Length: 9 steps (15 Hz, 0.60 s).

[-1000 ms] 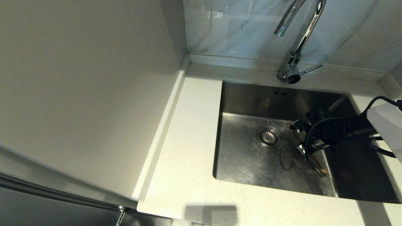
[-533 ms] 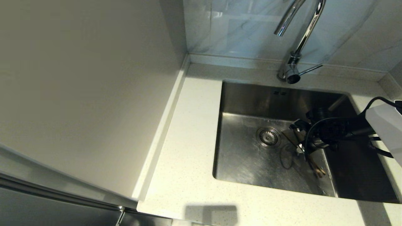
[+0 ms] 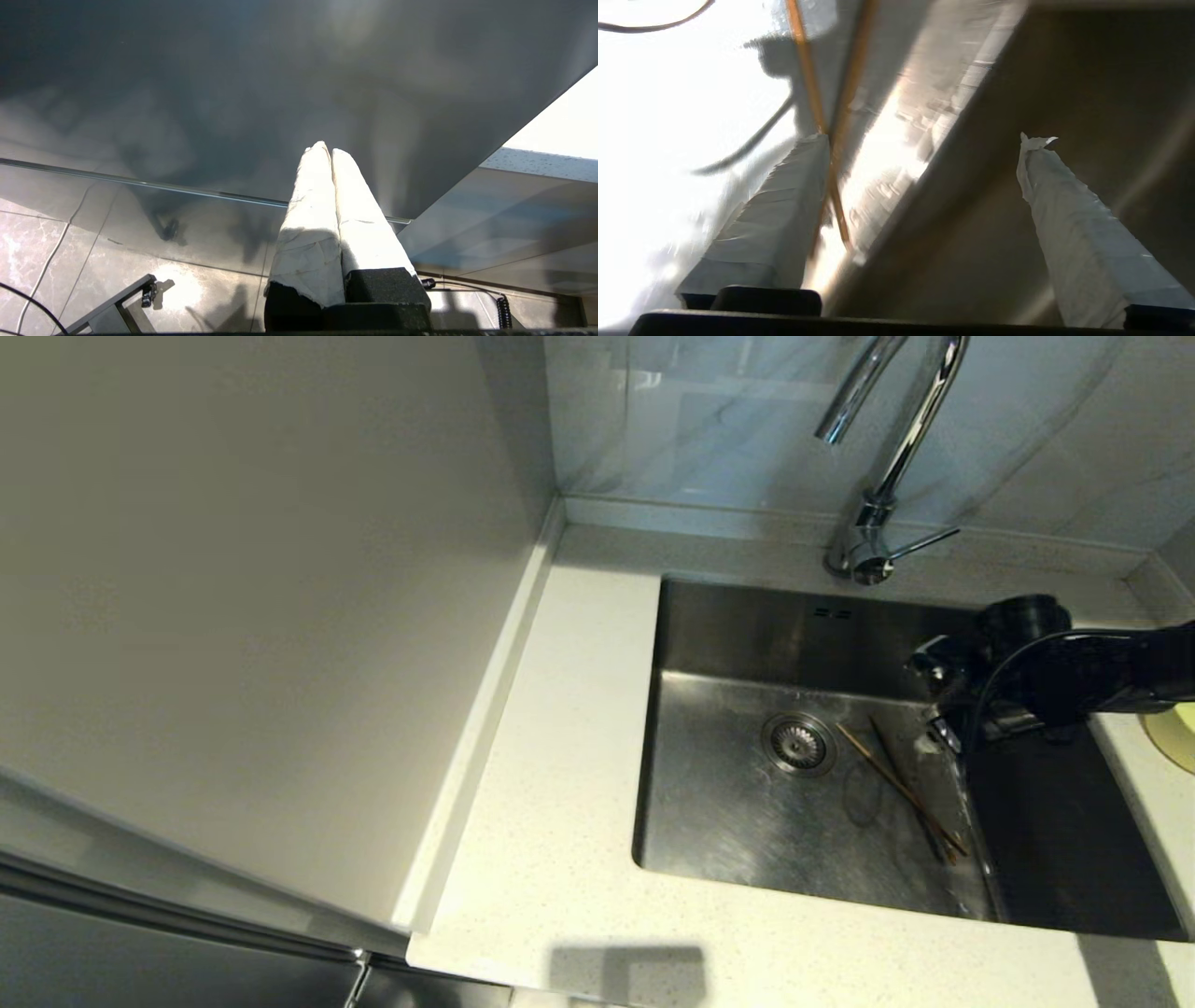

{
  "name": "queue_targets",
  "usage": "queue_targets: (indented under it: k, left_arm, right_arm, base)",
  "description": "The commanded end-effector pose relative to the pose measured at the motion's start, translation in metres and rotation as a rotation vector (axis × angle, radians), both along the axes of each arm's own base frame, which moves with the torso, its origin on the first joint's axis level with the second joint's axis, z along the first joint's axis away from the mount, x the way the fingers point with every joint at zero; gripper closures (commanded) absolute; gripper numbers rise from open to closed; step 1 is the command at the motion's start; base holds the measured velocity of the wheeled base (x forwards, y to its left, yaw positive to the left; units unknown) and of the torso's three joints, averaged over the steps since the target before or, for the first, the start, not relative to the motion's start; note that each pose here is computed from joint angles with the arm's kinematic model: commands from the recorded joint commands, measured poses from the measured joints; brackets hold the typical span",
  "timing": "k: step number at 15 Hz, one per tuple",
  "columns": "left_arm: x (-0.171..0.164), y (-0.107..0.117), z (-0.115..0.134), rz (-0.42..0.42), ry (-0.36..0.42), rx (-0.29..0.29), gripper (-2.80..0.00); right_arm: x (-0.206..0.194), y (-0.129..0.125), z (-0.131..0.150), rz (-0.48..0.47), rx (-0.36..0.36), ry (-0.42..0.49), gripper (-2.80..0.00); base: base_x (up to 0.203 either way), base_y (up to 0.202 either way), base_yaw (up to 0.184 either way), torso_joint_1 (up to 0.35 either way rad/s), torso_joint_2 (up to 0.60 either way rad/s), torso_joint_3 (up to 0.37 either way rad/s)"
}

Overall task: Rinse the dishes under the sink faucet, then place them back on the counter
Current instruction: Put the chopsticks into the sink

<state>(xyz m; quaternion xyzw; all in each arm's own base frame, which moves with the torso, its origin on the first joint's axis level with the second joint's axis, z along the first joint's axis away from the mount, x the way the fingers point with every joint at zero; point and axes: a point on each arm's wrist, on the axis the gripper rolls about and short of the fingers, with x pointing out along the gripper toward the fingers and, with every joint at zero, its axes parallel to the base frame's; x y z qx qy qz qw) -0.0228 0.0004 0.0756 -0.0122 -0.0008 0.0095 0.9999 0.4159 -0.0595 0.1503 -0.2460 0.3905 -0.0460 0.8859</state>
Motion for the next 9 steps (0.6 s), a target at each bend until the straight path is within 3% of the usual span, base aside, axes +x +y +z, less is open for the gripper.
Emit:
queue_targets:
  k: [1, 6, 7, 9]
  left_arm:
    - [0.000, 0.000, 0.000, 0.001, -0.003, 0.000, 0.00]
    - [0.000, 0.000, 0.000, 0.001, -0.003, 0.000, 0.00]
    - [0.000, 0.000, 0.000, 0.001, -0.003, 0.000, 0.00]
    - [0.000, 0.000, 0.000, 0.001, -0.003, 0.000, 0.00]
  right_arm:
    - [-0.049, 0.002, 0.074, 0.002, -0.009, -0.120, -2.80]
    - [-0.142, 0.015, 0.146, 0.033, 0.015, -0.186, -2.80]
    - [-0.156, 0.016, 0.154, 0.031, 0.013, -0.208, 0.00]
    - [-0.175, 0.013, 0.164, 0.014, 0.007, -0.244, 0.00]
  base:
    - [0.000, 0.000, 0.000, 0.000, 0.00, 0.000]
    - [0.000, 0.000, 0.000, 0.000, 0.00, 0.000]
    - [0.000, 0.000, 0.000, 0.000, 0.00, 0.000]
    - [0.000, 0.000, 0.000, 0.000, 0.00, 0.000]
